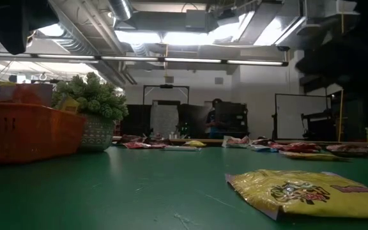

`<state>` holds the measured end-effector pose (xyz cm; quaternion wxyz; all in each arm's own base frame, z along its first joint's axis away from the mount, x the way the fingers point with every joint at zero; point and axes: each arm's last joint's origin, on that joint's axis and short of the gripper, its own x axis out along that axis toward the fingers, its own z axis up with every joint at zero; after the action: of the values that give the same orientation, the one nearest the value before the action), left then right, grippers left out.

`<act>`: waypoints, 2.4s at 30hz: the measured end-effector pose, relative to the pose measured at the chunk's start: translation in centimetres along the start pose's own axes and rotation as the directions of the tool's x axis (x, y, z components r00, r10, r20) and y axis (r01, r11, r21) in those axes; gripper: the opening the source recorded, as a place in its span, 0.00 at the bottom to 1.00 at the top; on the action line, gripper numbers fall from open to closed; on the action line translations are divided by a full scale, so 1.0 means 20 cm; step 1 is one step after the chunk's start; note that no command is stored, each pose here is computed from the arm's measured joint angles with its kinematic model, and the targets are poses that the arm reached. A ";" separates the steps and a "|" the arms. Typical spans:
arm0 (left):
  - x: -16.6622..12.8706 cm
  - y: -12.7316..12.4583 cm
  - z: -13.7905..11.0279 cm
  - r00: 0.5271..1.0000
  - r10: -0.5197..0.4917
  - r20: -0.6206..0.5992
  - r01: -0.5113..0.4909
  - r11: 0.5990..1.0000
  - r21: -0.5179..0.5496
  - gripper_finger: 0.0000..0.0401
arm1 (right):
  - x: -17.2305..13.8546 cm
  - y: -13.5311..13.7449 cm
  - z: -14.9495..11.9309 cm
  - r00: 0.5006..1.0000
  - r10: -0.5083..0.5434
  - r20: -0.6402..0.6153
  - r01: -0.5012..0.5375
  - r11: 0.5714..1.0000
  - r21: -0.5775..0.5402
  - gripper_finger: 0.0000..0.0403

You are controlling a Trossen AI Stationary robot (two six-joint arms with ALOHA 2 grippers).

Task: Sort candy
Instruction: Put the yellow candy into the orange basket

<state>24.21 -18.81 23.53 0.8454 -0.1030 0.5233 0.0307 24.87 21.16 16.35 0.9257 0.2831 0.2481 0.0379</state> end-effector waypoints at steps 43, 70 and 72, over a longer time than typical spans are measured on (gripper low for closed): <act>0.00 0.00 0.00 1.000 0.001 0.013 -0.001 1.000 -0.002 0.45 | 0.34 -0.01 -0.17 0.920 -0.280 -0.274 0.077 0.815 -0.575 0.52; -0.01 -0.06 0.06 0.985 -0.106 0.139 0.070 0.968 0.243 0.45 | 0.49 0.07 0.19 0.983 -0.176 -0.057 0.111 0.808 -0.579 0.11; -0.01 -0.06 0.07 0.984 -0.107 0.140 0.068 0.964 0.259 0.45 | 0.52 0.07 0.28 0.985 -0.172 -0.024 0.127 0.804 -0.581 0.11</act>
<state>25.45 -19.73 24.55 0.8896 -0.0149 0.4517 -0.0662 36.73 21.63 16.59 0.9579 -0.0326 0.2811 0.0490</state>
